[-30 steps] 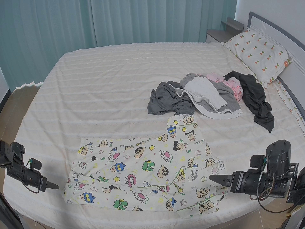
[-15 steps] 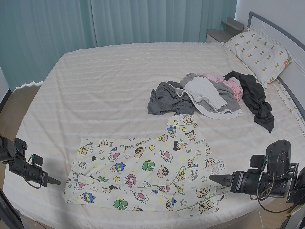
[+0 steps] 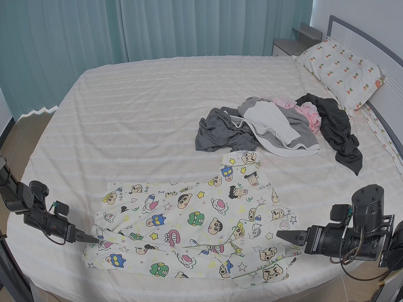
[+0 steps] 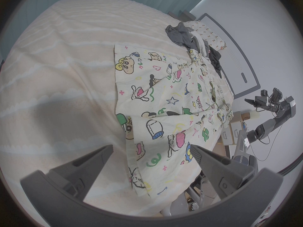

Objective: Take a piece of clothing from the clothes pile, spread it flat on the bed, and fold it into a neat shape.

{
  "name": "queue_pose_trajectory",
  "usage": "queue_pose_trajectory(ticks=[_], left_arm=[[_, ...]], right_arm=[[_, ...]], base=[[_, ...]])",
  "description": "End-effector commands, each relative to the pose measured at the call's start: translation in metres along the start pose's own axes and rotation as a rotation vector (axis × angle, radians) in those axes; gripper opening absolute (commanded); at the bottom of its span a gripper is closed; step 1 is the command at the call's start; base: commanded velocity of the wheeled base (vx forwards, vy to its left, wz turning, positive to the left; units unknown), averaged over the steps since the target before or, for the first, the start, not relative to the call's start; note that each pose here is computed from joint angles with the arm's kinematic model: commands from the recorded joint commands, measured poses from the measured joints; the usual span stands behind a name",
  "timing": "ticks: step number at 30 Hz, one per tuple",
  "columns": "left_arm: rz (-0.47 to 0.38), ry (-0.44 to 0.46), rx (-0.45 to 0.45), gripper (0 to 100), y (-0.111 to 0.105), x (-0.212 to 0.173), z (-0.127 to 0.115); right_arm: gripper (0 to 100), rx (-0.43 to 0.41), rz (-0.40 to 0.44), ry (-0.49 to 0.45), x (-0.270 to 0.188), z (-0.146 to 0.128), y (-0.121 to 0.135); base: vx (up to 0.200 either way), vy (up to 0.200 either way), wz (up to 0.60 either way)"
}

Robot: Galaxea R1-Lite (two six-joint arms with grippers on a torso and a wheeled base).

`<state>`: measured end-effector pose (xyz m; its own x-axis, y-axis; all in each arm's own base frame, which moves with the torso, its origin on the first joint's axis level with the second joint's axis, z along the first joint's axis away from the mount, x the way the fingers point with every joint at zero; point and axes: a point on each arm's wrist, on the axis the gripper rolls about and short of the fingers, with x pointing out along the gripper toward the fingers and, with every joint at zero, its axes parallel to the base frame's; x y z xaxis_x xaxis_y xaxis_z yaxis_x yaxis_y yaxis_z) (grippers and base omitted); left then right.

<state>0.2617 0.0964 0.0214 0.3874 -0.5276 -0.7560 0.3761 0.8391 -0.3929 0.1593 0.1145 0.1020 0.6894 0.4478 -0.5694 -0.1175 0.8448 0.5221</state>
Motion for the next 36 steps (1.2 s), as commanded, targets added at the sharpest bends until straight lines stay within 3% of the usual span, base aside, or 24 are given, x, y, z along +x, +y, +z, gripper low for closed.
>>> queue_pose_trajectory(ticks=[1,14,15,24,36], left_arm=[[-0.021,0.023,-0.009,100,0.0,0.009,-0.002],[-0.051,0.053,0.004,100,-0.005,0.022,0.0],[-0.051,0.053,0.0,0,-0.005,0.022,0.0],[-0.043,0.05,-0.016,0,-0.007,0.017,-0.001],[0.0,0.002,0.021,0,-0.029,-0.011,-0.002]], right_arm=[[100,0.0,0.0,0.001,0.0,0.0,0.0],[100,0.0,0.001,0.002,0.0,0.0,0.0],[100,0.0,0.002,0.001,0.0,0.0,0.0],[100,0.0,0.002,-0.001,0.0,0.0,0.0],[100,0.0,0.01,-0.01,-0.003,0.001,0.001]], base=[[0.0,0.0,0.0],[0.0,0.0,0.0],[0.0,0.0,0.0],[0.0,0.0,0.0],[0.0,0.0,0.0]])
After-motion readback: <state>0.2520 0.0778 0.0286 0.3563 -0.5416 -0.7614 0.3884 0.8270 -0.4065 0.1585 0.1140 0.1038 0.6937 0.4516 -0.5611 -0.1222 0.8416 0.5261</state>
